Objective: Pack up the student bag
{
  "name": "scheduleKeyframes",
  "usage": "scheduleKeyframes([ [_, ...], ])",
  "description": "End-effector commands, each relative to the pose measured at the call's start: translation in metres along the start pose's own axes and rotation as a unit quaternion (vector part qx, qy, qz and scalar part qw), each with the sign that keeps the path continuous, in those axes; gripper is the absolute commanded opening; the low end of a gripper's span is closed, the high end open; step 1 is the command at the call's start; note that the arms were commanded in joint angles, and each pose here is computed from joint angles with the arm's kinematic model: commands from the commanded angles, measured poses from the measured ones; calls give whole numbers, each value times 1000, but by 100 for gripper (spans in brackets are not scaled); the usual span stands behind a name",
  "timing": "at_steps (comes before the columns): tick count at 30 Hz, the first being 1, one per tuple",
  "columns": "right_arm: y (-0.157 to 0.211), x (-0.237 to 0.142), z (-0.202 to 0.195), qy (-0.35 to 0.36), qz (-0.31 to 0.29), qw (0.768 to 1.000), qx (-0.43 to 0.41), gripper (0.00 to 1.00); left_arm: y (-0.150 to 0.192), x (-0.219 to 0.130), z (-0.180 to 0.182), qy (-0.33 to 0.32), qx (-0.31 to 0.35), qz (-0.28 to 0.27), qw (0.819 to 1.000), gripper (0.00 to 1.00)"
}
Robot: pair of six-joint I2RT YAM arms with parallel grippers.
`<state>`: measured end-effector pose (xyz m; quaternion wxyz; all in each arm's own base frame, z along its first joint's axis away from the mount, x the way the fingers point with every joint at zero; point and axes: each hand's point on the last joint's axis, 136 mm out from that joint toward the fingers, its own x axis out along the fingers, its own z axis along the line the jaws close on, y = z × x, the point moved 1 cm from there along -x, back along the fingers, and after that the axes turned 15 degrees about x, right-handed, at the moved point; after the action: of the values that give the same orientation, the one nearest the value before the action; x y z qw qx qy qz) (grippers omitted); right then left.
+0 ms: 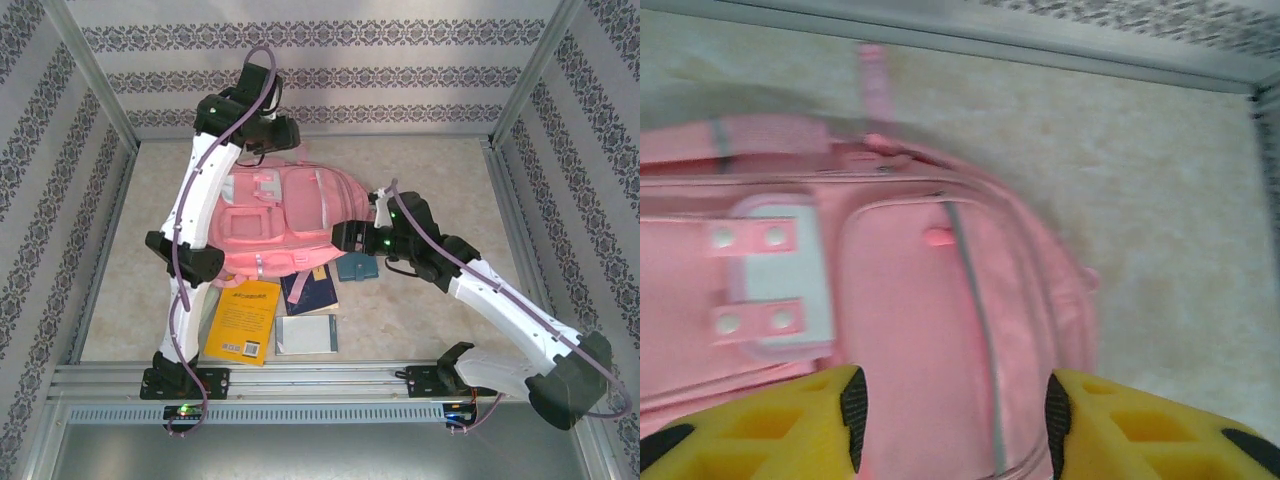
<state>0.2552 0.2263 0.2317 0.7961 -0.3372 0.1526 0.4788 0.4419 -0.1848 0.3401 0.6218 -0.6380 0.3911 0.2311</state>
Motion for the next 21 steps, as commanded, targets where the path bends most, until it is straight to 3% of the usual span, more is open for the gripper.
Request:
scheduleKeyframes([
  [1, 17, 0, -21, 43, 22, 999, -11, 84, 38, -54, 19, -83, 18, 35, 996, 50],
  [6, 27, 3, -34, 71, 41, 997, -9, 83, 68, -72, 1, -126, 104, 67, 984, 53],
  [9, 29, 6, -41, 91, 47, 995, -6, 83, 78, -70, 0, -134, 115, 73, 982, 54],
  [12, 29, 6, -48, 115, 50, 992, -6, 83, 97, -75, 23, -154, 73, 60, 984, 55],
  [16, 29, 2, -48, 119, 53, 991, -19, 83, 151, -74, 51, -142, -6, 67, 988, 54],
  [21, 36, 3, -55, 121, 67, 990, -15, 83, 226, -48, 34, -27, -69, 78, 994, 49],
])
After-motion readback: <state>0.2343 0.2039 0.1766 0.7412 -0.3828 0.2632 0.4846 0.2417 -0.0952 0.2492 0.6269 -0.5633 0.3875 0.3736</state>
